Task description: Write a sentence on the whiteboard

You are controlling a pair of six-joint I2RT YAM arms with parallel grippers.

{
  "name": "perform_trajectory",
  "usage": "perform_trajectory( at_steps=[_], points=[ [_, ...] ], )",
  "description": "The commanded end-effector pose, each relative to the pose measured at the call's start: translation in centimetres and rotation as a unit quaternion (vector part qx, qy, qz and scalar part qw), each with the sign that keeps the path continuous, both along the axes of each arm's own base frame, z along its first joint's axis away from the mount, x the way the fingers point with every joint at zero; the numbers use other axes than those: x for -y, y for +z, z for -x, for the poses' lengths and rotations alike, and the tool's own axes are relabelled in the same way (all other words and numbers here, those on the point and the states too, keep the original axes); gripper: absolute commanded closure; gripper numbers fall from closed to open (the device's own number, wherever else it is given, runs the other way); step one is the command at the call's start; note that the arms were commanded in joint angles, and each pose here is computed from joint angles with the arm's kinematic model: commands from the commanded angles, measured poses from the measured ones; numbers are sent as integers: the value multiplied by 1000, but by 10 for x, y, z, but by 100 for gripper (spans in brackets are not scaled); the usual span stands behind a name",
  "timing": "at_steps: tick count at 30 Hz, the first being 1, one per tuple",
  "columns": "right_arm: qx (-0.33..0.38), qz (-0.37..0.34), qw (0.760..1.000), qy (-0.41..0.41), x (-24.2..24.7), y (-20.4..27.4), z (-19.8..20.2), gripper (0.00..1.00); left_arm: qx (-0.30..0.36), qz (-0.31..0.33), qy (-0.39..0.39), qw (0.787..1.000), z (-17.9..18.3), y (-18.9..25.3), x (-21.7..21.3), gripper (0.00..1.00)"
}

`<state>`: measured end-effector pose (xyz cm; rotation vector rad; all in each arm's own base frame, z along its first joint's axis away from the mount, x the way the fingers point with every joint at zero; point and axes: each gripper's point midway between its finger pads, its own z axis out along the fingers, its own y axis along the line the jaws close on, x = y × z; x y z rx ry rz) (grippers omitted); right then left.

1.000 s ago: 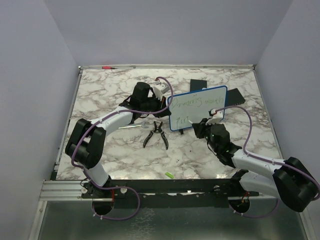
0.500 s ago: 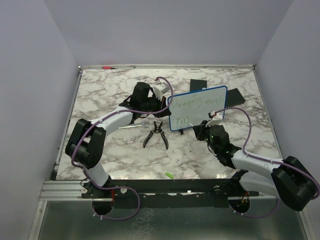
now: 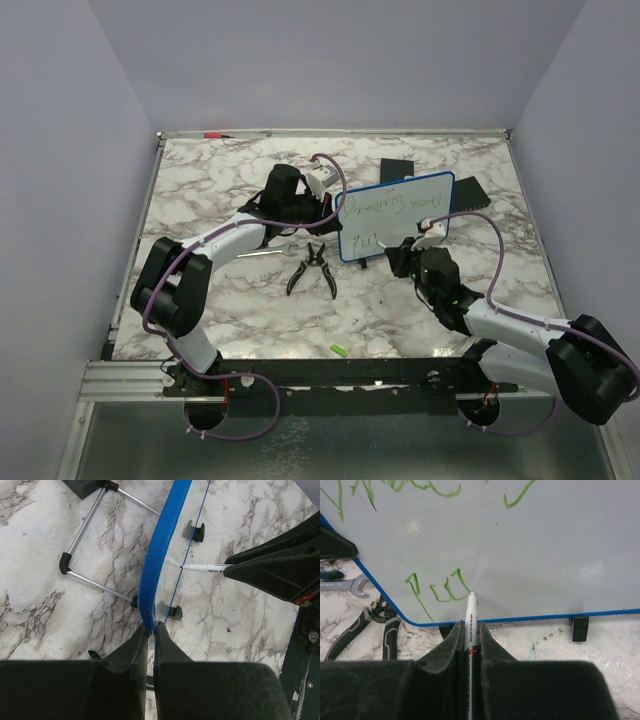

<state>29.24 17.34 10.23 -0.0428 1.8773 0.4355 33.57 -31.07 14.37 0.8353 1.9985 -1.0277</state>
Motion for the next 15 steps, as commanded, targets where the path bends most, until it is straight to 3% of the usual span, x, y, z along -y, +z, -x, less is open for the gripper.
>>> perform_trajectory(
  at_steps=[1,15],
  points=[
    [38,-11,999,-17,2,29,-11,99,-9,-17,-9,1000,4,-11,3,100],
    [29,-5,998,-52,14,23,-13,99,-9,-17,-9,1000,4,-10,3,100]
  ],
)
